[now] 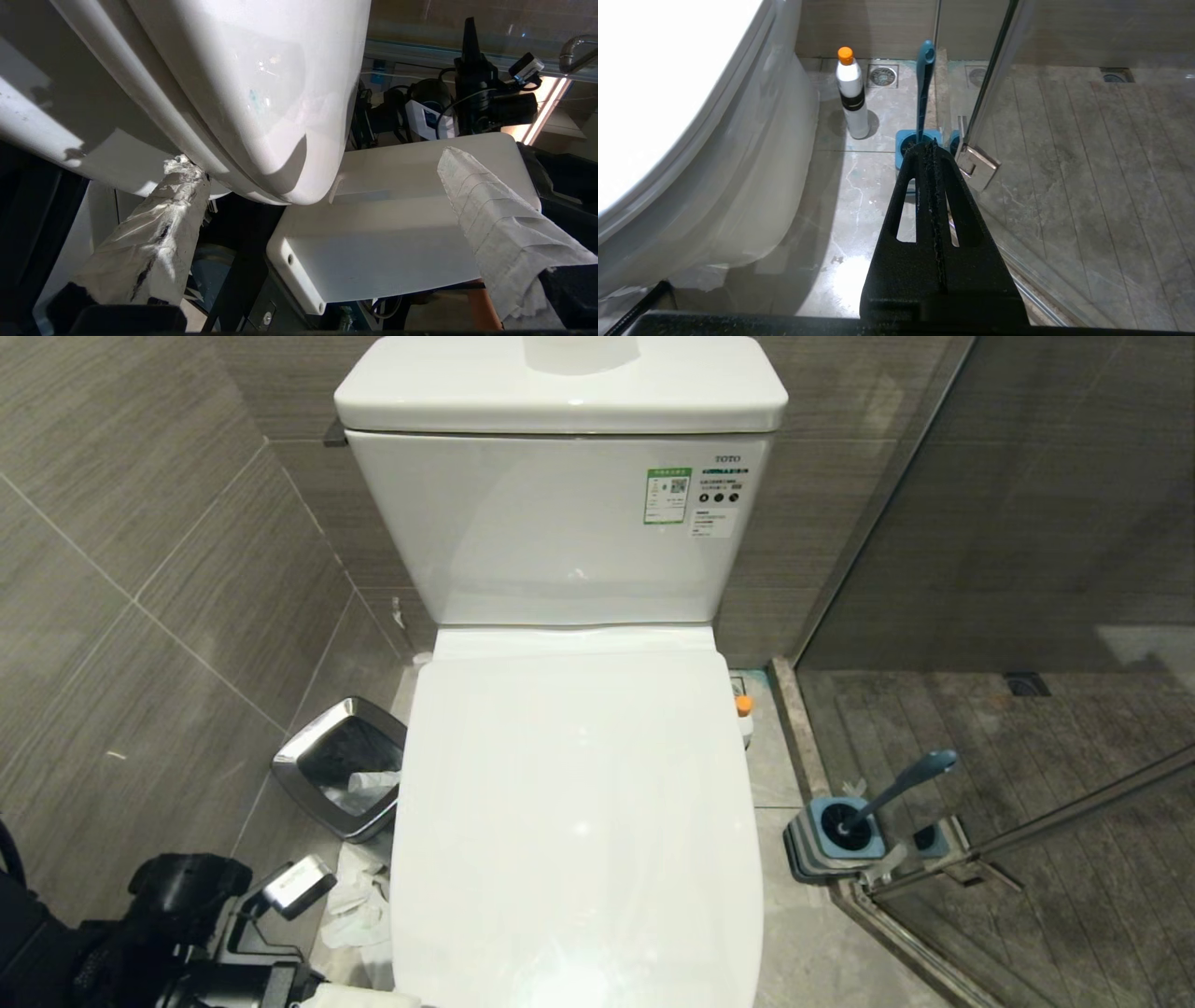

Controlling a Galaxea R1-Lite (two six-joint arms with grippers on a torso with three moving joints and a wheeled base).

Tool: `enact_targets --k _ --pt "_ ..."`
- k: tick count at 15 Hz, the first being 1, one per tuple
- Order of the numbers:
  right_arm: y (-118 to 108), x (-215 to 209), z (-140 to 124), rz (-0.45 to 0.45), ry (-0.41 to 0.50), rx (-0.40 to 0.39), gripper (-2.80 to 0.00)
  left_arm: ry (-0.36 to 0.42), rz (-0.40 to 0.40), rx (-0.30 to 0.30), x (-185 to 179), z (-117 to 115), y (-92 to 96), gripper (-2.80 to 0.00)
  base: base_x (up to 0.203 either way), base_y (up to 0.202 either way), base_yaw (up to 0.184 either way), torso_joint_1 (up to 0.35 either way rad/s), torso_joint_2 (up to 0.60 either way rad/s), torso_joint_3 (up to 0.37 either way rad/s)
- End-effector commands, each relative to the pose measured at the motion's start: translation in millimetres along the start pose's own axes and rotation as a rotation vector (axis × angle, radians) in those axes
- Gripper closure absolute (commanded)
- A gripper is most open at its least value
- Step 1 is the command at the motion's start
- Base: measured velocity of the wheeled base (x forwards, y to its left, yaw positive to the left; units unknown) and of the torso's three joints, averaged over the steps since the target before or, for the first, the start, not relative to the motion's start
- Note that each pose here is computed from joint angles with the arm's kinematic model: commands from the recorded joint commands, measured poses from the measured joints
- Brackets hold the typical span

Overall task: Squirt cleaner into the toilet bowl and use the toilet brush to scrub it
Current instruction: Use the left hand to lift the toilet lid slightly

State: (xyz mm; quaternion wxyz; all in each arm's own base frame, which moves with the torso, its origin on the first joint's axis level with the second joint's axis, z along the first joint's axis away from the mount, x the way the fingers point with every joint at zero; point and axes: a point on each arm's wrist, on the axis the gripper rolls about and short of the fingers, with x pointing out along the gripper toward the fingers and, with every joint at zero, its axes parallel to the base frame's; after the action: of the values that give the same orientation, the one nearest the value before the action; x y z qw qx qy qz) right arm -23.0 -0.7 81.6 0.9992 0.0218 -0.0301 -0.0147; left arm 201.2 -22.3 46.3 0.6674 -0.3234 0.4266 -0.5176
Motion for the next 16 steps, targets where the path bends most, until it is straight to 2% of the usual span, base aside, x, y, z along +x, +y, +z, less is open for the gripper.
enact_targets --k 1,4,7,10,16 --pt "0 2 -7 -0.001 0.025 -0.001 0.0 -0.009 -0.018 0.029 -1 2 -4.8 -2.8 0.0 0.0 0.0 0.0 0.0 0.0" --pt "0 2 -7 -0.001 0.025 -0.001 0.0 -0.014 -0.076 0.044 -3 2 -9.9 -2.8 0.0 0.0 0.0 0.0 0.0 0.0" --pt "0 2 -7 -0.001 0.024 -0.001 0.0 -0.022 -0.093 0.064 -5 4 -15.8 -2.8 0.0 0.0 0.0 0.0 0.0 0.0" --pt "0 2 -7 -0.001 0.026 -0.001 0.0 -0.033 -0.093 0.031 -8 5 -21.3 -2.8 0.0 0.0 0.0 0.0 0.0 0.0" --pt "0 2 -7 -0.001 0.026 -0.001 0.0 -0.04 -0.097 -0.084 -12 7 -39.1 -2.8 0.0 0.0 0.0 0.0 0.0 0.0"
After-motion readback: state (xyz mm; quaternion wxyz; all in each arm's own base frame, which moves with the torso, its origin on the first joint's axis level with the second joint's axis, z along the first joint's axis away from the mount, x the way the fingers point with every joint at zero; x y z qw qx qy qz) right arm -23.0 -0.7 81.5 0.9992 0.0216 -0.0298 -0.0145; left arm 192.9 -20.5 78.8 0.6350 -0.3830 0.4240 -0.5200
